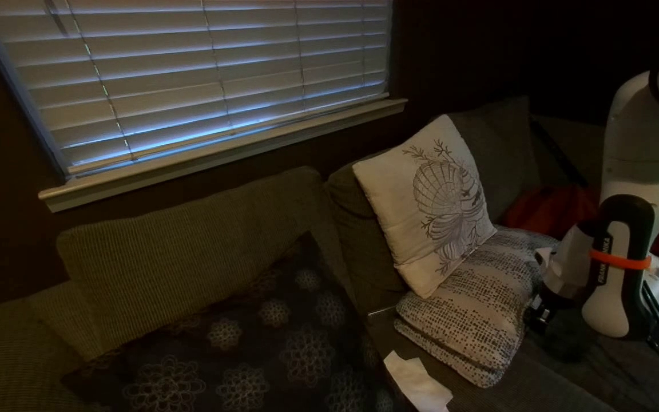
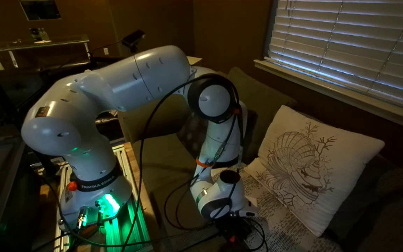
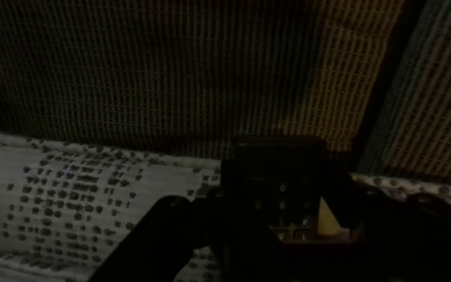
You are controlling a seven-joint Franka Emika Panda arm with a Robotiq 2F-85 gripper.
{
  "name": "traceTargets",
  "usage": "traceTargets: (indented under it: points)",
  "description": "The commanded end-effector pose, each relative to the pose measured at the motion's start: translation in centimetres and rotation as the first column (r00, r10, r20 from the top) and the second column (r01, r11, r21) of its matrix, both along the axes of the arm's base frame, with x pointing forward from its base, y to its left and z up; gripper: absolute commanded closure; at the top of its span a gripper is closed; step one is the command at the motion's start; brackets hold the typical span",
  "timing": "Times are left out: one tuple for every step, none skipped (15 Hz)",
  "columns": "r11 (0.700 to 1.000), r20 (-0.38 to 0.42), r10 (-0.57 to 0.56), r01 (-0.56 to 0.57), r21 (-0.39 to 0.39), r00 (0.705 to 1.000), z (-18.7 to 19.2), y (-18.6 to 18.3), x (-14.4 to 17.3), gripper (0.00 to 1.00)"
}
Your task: Place the remote control underneath the white cushions.
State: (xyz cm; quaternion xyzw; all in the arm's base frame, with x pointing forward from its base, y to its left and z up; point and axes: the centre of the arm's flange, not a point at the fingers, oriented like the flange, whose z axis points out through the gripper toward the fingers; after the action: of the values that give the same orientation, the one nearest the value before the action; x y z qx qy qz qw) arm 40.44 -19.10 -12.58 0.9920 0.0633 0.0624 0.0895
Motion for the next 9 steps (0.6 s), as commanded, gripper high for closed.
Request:
traceTargets:
  points:
    - [0.997, 0.104, 0.021, -0.028, 0.065, 0.994, 2.2, 0.5, 2.4, 0.68]
    - [0.996, 0.113, 0.006, -0.016, 0.084, 0.994, 2.4, 0.4, 2.3, 0.68]
    - [0.996, 0.126, -0.008, -0.004, 0.094, 0.992, 2.4, 0.5, 2.2, 0.68]
    - [0.995, 0.146, -0.019, 0.004, 0.103, 0.989, 2.7, 0.5, 2.2, 0.68]
    - [0.994, 0.162, -0.027, 0.010, 0.104, 0.986, 3.0, 0.5, 2.2, 0.68]
    - [0.995, 0.179, -0.032, 0.014, 0.104, 0.983, 3.2, 0.7, 2.1, 0.68]
    - [0.994, 0.190, -0.033, 0.013, 0.104, 0.981, 3.3, 0.8, 2.1, 0.68]
    - [0.994, 0.194, -0.034, 0.013, 0.106, 0.980, 3.5, 0.9, 2.1, 0.68]
    - [0.994, 0.213, -0.034, 0.011, 0.110, 0.977, 3.8, 1.0, 2.5, 0.68]
